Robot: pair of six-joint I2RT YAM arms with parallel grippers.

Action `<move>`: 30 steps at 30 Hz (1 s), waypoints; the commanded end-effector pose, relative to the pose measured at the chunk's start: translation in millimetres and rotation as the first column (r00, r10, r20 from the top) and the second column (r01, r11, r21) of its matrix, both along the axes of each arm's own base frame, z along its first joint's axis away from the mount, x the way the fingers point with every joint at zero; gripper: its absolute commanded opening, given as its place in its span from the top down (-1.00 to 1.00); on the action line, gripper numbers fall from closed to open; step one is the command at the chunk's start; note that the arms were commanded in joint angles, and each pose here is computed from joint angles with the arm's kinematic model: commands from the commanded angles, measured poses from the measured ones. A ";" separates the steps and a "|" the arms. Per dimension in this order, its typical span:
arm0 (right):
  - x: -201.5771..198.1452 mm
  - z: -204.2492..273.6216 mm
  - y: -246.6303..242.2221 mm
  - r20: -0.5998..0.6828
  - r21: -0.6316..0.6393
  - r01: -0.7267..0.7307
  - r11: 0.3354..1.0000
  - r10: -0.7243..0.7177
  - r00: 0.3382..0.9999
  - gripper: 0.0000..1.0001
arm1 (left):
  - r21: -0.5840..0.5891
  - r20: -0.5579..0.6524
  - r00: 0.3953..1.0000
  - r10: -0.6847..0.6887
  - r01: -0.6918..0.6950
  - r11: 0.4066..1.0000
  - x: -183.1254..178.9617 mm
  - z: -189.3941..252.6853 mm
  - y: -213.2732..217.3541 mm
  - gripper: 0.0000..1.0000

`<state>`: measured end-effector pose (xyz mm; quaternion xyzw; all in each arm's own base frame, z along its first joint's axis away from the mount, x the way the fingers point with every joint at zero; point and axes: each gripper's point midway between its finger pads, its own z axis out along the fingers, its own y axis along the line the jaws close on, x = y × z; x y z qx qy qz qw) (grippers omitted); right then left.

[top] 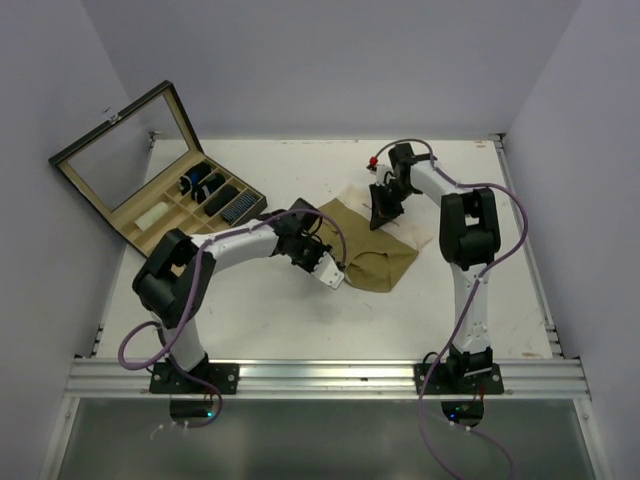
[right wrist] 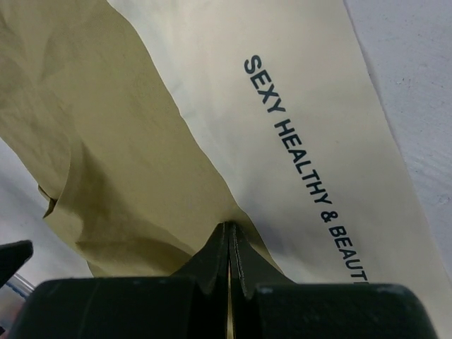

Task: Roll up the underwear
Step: Flatten the underwear

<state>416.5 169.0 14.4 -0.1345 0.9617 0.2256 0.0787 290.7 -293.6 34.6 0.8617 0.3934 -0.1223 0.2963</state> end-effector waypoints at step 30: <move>-11.2 -17.3 8.9 0.023 -0.100 -0.155 0.983 0.158 0.987 1.00 | 0.014 -0.002 1.000 0.024 -0.024 1.000 35.0 -30.0 -12.5 0.30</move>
